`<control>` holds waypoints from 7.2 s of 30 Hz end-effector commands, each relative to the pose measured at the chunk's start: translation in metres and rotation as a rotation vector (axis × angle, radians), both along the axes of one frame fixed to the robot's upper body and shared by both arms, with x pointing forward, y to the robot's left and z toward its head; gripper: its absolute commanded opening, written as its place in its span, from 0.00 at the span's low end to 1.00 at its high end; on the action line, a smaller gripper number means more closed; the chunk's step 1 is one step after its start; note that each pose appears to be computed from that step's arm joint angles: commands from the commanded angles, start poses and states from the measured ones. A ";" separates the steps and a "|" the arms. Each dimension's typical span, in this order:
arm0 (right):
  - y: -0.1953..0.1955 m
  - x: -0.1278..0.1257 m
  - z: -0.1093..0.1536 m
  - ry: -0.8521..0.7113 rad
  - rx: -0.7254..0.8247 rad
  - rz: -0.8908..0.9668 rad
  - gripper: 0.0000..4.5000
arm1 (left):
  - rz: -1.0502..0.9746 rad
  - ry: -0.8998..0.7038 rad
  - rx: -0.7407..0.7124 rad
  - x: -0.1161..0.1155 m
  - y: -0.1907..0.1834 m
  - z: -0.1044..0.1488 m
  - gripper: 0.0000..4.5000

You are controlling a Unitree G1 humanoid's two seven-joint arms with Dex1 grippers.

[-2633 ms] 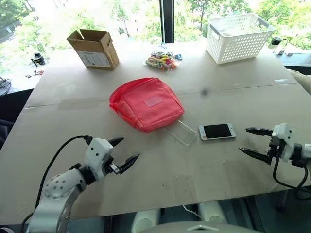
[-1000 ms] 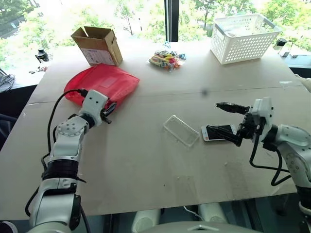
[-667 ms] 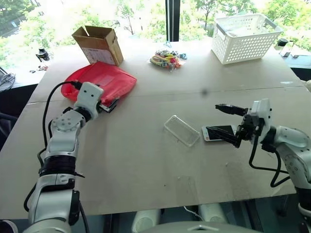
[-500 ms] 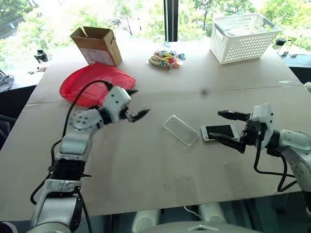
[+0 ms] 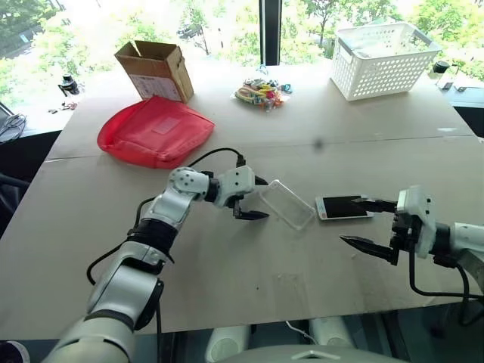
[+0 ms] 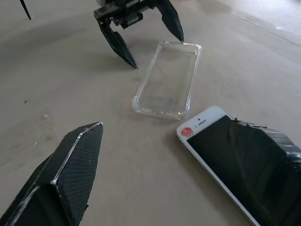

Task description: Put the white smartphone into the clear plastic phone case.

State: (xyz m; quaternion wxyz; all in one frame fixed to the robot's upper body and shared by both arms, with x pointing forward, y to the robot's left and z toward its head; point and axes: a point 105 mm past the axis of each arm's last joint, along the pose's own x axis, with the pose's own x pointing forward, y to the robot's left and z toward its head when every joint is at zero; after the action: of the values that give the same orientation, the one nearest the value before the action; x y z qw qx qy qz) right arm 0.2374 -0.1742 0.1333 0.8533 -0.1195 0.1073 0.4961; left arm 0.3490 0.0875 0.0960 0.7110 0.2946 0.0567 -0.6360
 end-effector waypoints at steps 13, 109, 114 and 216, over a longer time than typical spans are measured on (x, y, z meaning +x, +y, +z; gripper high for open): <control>-0.007 -0.005 0.004 -0.033 -0.007 -0.050 1.00 | -0.238 0.177 0.229 -0.029 -0.003 -0.030 0.41; -0.021 0.062 -0.060 0.025 -0.101 -0.121 1.00 | 0.222 0.115 -0.239 -0.078 0.031 0.089 0.99; -0.025 0.053 -0.080 0.138 -0.112 -0.084 1.00 | 0.211 0.117 -0.255 -0.083 0.028 0.088 0.99; 0.060 0.122 0.036 -0.114 -0.523 0.498 0.90 | 0.263 0.181 0.042 -0.021 0.010 -0.033 0.00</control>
State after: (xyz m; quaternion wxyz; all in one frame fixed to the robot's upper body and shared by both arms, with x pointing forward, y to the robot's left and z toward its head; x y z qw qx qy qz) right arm 0.3617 -0.1051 0.1616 0.6489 -0.3815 0.1506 0.6408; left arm 0.3382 0.0860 0.0929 0.7835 0.2331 0.1064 -0.5661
